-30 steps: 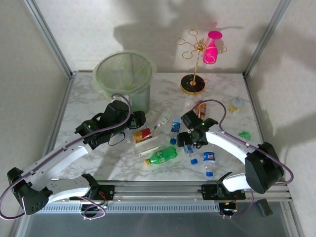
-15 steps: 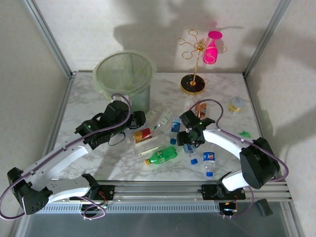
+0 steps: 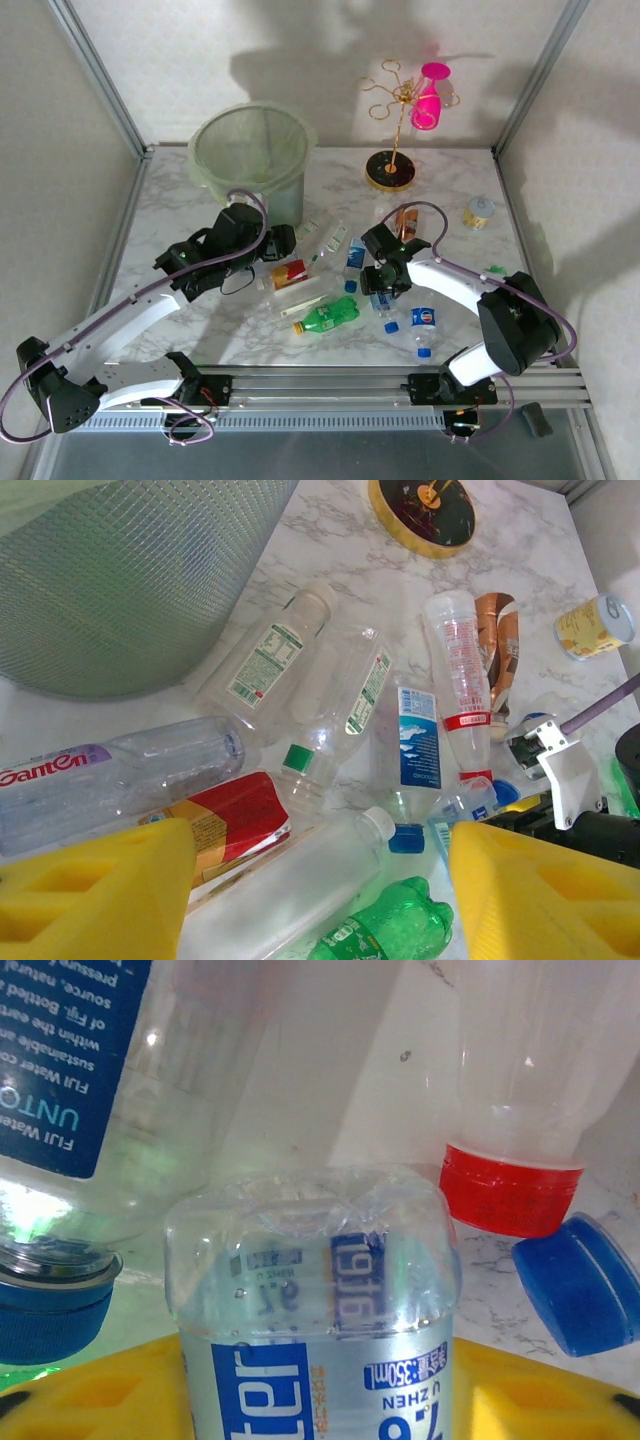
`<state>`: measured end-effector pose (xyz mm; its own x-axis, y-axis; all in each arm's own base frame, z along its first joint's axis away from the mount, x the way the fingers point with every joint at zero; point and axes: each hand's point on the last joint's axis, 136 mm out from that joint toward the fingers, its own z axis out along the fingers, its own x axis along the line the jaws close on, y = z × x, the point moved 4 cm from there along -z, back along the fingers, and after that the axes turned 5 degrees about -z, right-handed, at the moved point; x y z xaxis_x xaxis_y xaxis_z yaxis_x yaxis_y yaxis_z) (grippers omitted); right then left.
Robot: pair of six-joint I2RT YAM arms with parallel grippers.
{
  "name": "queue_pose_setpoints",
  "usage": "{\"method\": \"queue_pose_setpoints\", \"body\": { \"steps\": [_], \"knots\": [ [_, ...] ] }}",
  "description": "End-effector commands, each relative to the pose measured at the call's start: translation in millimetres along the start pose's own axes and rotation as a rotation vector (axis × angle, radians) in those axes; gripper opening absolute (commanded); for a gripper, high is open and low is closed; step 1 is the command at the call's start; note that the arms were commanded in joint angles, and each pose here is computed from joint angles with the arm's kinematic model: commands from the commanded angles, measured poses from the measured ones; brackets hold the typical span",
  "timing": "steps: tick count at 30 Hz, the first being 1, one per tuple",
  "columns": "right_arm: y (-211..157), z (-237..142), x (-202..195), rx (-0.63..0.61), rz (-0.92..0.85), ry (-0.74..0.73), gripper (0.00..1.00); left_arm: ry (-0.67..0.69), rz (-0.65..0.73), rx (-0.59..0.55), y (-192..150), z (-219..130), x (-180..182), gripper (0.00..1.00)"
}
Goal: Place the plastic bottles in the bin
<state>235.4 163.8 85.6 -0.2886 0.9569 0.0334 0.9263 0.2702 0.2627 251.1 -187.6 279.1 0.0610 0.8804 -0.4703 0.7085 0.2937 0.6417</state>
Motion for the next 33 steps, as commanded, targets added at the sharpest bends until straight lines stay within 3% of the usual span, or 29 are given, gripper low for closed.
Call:
{"method": "queue_pose_setpoints", "body": {
  "steps": [1,7,18,26,33],
  "knots": [
    [1.6,-6.0,-4.2,-0.003,0.003,-0.022,0.55,-0.034,-0.008,-0.026,12.7,-9.8,-12.5,0.67],
    [14.5,-60.8,-0.2,-0.095,0.022,0.034,0.55,-0.143,0.023,-0.052,34.2,-27.8,-40.7,0.68],
    [90.3,-254.5,28.0,-0.517,0.064,0.363,0.56,-0.491,0.090,-0.116,83.3,-86.1,-115.8,0.76],
    [114.7,-351.3,53.2,-0.746,0.053,0.744,0.56,-0.630,0.167,-0.023,82.2,-94.6,-144.2,0.79],
    [100.6,-401.4,57.3,-0.910,-0.042,0.981,0.56,-0.956,0.121,0.098,77.3,-120.1,-179.8,0.81]
  ]
}}
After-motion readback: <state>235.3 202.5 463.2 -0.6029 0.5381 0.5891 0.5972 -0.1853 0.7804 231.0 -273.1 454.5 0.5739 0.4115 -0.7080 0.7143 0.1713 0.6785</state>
